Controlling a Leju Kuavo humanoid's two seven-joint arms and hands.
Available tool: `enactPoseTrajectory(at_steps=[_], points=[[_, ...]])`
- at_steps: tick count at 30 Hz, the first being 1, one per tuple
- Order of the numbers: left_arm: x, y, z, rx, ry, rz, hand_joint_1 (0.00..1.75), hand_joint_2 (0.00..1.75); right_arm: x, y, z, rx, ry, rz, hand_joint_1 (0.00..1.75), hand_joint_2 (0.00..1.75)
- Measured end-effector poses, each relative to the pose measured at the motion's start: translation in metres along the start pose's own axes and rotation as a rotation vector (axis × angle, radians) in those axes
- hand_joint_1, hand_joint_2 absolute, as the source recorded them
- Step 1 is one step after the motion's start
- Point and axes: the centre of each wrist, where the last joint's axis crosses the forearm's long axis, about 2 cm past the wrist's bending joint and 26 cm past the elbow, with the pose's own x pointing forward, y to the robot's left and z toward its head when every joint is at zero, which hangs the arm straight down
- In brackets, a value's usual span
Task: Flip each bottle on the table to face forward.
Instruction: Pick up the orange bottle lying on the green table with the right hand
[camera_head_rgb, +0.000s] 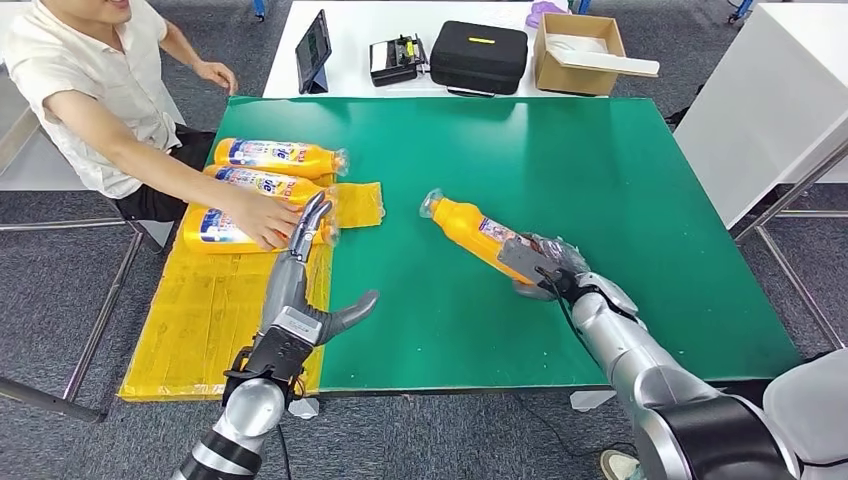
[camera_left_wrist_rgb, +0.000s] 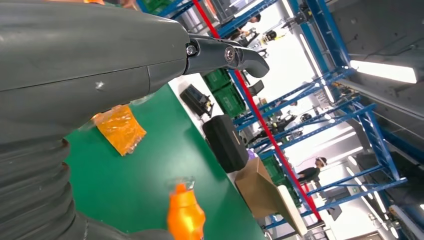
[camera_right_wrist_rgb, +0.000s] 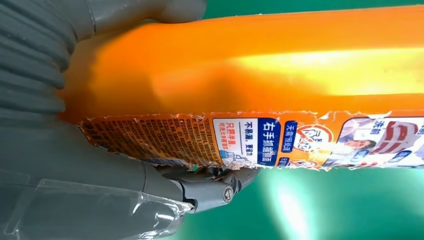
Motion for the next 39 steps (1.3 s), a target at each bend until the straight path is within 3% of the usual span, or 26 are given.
enactPoseTrajectory(at_steps=[9,14,27,34,39], points=[[-0.002,-0.003,0.008,0.021,0.011,0.027,0.00,1.75,-0.002,0.027,0.007,-0.036,-0.257,-0.311,1.75,1.75],[-0.002,-0.009,0.019,0.067,0.108,0.188,0.00,1.75,0.018,0.048,0.012,-0.090,-0.407,-0.497,1.75,1.75],[-0.002,-0.013,0.023,0.073,0.138,0.246,0.00,1.75,0.037,0.049,0.019,-0.133,-0.499,-0.514,1.75,1.75],[-0.005,-0.024,0.032,0.087,0.343,0.656,0.00,1.75,0.068,0.060,0.021,-0.110,-0.636,-0.518,1.75,1.75],[-0.007,-0.032,0.037,0.016,0.362,0.770,0.00,1.75,0.103,0.078,0.017,0.026,-0.751,-0.478,1.75,1.75]])
